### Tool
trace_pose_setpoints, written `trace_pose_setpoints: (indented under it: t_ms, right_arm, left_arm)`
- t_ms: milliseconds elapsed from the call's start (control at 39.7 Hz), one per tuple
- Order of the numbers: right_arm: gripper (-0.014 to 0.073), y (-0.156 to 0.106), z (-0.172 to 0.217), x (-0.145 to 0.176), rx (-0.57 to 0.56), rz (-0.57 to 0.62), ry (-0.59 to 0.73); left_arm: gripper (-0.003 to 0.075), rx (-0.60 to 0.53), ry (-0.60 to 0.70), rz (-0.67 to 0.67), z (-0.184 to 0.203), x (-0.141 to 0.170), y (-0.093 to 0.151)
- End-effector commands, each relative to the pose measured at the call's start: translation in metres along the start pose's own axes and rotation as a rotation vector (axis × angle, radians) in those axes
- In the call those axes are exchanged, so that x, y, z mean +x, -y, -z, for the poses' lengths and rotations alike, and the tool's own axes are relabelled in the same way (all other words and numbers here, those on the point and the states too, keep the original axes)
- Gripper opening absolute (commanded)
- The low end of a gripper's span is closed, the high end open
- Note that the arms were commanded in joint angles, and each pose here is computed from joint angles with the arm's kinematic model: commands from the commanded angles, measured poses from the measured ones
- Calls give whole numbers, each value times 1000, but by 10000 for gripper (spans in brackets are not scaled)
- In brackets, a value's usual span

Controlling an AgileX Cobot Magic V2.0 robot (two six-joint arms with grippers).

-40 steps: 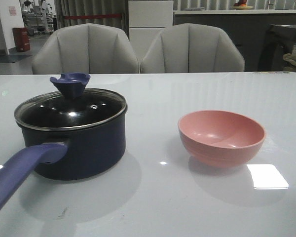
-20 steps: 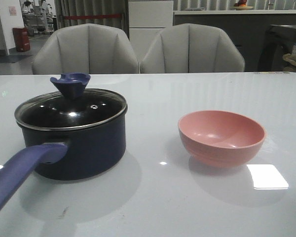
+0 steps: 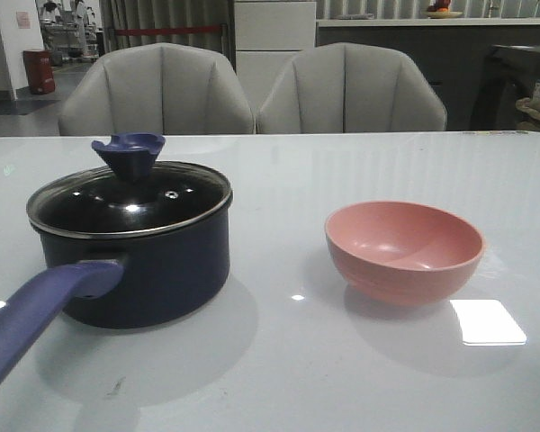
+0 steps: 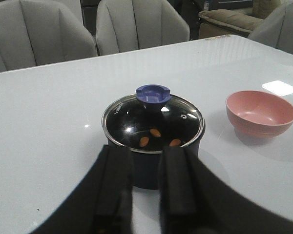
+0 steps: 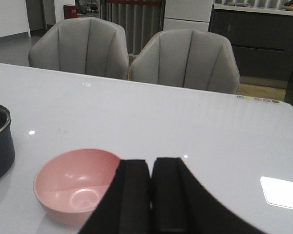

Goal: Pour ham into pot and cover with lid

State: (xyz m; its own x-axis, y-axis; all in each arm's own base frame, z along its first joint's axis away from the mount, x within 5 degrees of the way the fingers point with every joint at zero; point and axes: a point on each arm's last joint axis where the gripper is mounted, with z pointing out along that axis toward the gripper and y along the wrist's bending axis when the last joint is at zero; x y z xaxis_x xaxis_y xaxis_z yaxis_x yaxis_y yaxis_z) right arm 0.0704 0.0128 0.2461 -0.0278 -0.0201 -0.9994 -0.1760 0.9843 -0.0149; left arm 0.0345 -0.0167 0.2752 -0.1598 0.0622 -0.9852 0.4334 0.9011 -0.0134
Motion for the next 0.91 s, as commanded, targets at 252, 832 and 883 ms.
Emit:
trace_pose_setpoints:
  t_ms: [252,832,883]
  right_arm:
    - [137,2,1,-17,21,5,110]
    - [137,0,-30,-39,-14,-56,-138]
    - [137,0,-32,-37,-13,-57,-149]
  left_arm:
    - [113,4,99,5,2,-16,0]
    - [113,4,99,5,2,-16,0]
    - [113,4,99,5,2,-16,0]
